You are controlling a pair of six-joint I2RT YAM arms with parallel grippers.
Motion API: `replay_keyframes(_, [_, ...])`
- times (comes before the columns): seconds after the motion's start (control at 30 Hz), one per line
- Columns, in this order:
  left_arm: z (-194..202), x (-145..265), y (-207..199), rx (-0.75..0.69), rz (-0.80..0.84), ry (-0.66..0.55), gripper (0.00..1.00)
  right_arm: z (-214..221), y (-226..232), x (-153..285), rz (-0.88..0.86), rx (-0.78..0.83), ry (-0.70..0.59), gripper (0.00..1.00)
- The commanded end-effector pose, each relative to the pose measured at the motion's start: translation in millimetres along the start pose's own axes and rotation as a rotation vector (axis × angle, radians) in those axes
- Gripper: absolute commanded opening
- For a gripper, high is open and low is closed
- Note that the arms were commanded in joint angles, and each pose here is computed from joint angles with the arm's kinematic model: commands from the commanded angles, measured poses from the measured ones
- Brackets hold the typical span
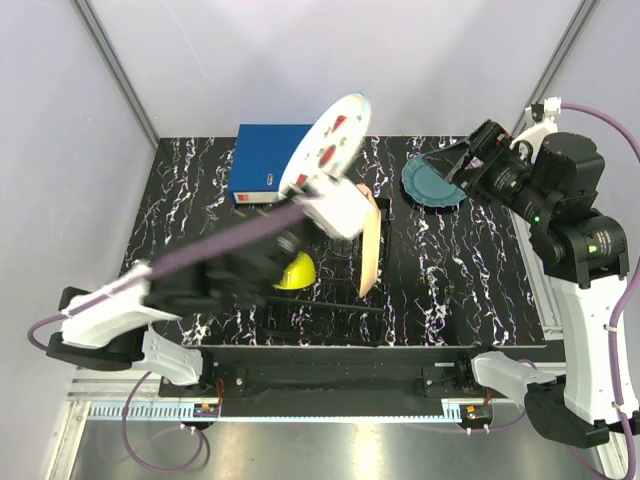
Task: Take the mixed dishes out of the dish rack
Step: Place the plate at the center of the board.
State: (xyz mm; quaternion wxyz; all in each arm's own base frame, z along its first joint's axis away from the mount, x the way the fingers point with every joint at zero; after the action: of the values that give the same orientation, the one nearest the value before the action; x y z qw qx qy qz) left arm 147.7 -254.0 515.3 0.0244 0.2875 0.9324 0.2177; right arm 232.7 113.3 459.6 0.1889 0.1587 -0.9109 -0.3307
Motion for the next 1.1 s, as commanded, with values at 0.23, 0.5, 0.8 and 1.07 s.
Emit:
replay_keyframes(0.23, [-29.3, -34.6, -28.0, -0.528, -0.161, -0.166, 0.00, -9.8, 63.2, 18.9, -0.232, -0.162, 0.115, 0.89])
replay_keyframes(0.5, [-29.5, -35.0, -29.3, -0.571, -0.169, -0.178, 0.00, 3.7, 60.8, 15.6, -0.236, -0.195, 0.201, 0.88])
replay_keyframes(0.8, [-28.9, -44.1, -48.8, -0.610, -0.132, -0.187, 0.00, 10.5, 64.1, 14.5, -0.280, -0.156, 0.260, 0.63])
replay_keyframes(1.07, [-37.9, -45.8, -51.7, -0.591, -0.128, -0.201, 0.00, 10.4, 59.5, 10.4, -0.262, -0.136, 0.250, 0.00])
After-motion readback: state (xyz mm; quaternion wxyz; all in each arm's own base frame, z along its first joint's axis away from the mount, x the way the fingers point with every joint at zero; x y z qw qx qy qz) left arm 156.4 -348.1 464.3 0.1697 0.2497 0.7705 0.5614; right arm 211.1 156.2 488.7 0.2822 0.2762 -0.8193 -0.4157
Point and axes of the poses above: each gripper's point midway between its finger pads, its own x axis back along the fingers, its own y axis along the line the jaws close on, z = x × y, the point moved 3 cm from there along x, back along the fingers, and after that the axes turned 2 degrees about x, right-handed, at the moved point
